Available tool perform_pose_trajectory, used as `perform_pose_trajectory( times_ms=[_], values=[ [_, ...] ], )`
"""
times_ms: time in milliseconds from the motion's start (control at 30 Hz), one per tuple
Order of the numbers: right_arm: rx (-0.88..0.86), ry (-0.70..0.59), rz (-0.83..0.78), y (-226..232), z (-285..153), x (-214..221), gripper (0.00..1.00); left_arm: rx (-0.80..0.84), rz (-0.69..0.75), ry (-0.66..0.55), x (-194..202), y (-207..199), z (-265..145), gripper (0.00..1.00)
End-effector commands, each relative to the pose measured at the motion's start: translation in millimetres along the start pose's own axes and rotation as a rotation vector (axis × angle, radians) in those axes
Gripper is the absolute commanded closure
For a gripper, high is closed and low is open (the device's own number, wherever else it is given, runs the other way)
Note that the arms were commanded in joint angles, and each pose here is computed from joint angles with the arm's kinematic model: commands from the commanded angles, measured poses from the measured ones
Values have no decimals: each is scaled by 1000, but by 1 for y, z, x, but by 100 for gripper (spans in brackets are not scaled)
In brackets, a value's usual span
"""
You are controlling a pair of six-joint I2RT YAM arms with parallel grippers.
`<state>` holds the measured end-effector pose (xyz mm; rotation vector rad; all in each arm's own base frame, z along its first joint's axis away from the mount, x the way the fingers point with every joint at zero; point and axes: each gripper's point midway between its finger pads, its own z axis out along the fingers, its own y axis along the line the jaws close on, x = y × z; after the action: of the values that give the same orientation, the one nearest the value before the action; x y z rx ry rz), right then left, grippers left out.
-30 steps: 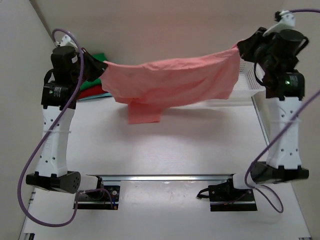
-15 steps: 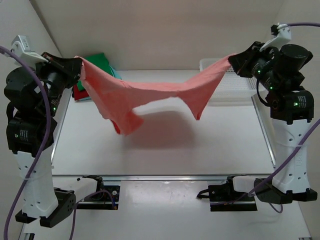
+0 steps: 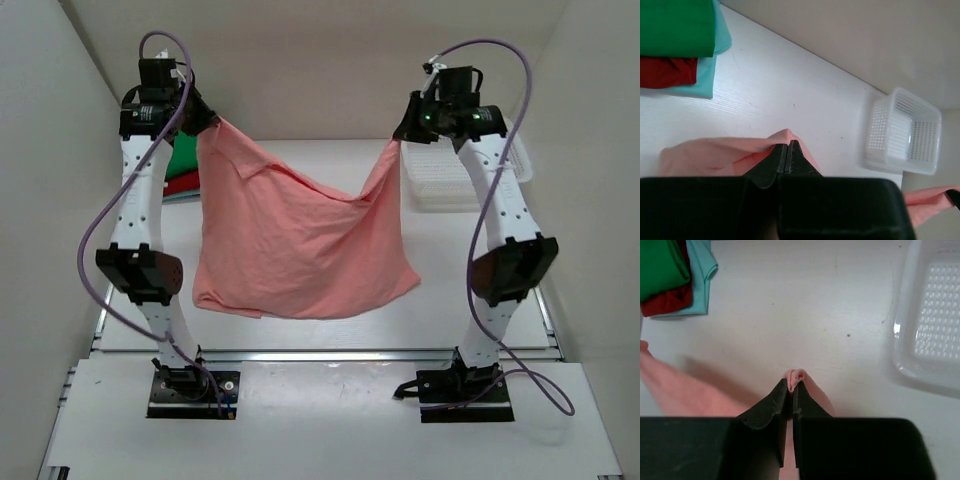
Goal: Fold and stack the t-shirts
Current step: Flatten out the tshirt
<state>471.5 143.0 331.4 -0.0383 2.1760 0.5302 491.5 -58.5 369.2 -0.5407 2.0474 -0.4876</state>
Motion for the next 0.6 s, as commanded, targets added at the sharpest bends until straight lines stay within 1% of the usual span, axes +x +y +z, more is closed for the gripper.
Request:
perform_pose_trajectory(
  times_ms=[0, 33, 67, 100, 133, 167, 200, 233, 267, 300, 333, 367, 400, 433, 467, 500, 533, 567],
  values=[
    [-64, -318, -152, 46, -66, -90, 100, 154, 34, -293, -83, -47, -97, 100],
    [-59, -366, -164, 48, -77, -102, 100, 177, 43, -324, -87, -53, -111, 100],
    [-60, -407, -179, 57, -90, -109, 100, 160, 35, -375, -100, -44, -116, 100],
    [-56, -445, -190, 59, -110, -115, 100, 186, 61, -454, -111, -53, -146, 100],
    [-53, -482, -200, 63, -126, -121, 100, 166, 75, -509, -115, -51, -164, 100],
    [-42, -501, -206, 62, -131, -123, 100, 199, 108, -553, -112, -66, -192, 100],
    [-36, -520, -209, 61, -142, -125, 100, 198, 113, -596, -115, -71, -201, 100],
    [-38, -575, -229, 66, -158, -132, 100, 218, 137, -676, -120, -73, -238, 100],
    [-43, -590, -240, 69, -167, -131, 100, 228, 149, -687, -119, -77, -244, 100],
    [-26, -576, -259, 69, -159, -126, 100, 210, 173, -697, -116, -78, -249, 100],
    [-10, -603, -265, 70, -169, -127, 100, 179, 211, -678, -109, -72, -239, 100],
    [4, -574, -273, 64, -163, -115, 100, 149, 215, -658, -99, -63, -233, 100],
    [9, -502, -257, 54, -136, -95, 100, 170, 214, -652, -92, -63, -238, 100],
    [3, -523, -264, 51, -140, -93, 100, 134, 206, -608, -79, -45, -221, 100],
    [10, -468, -240, 40, -127, -68, 100, 97, 218, -538, -59, -30, -192, 100],
    [14, -407, -230, 24, -99, -39, 100, 104, 225, -554, -53, -28, -199, 100],
    [4, -449, -236, 25, -109, -37, 100, 88, 222, -501, -26, -11, -186, 100],
    [15, -391, -202, 12, -97, -6, 100, 111, 204, -460, 1, 3, -175, 100]
  ],
)
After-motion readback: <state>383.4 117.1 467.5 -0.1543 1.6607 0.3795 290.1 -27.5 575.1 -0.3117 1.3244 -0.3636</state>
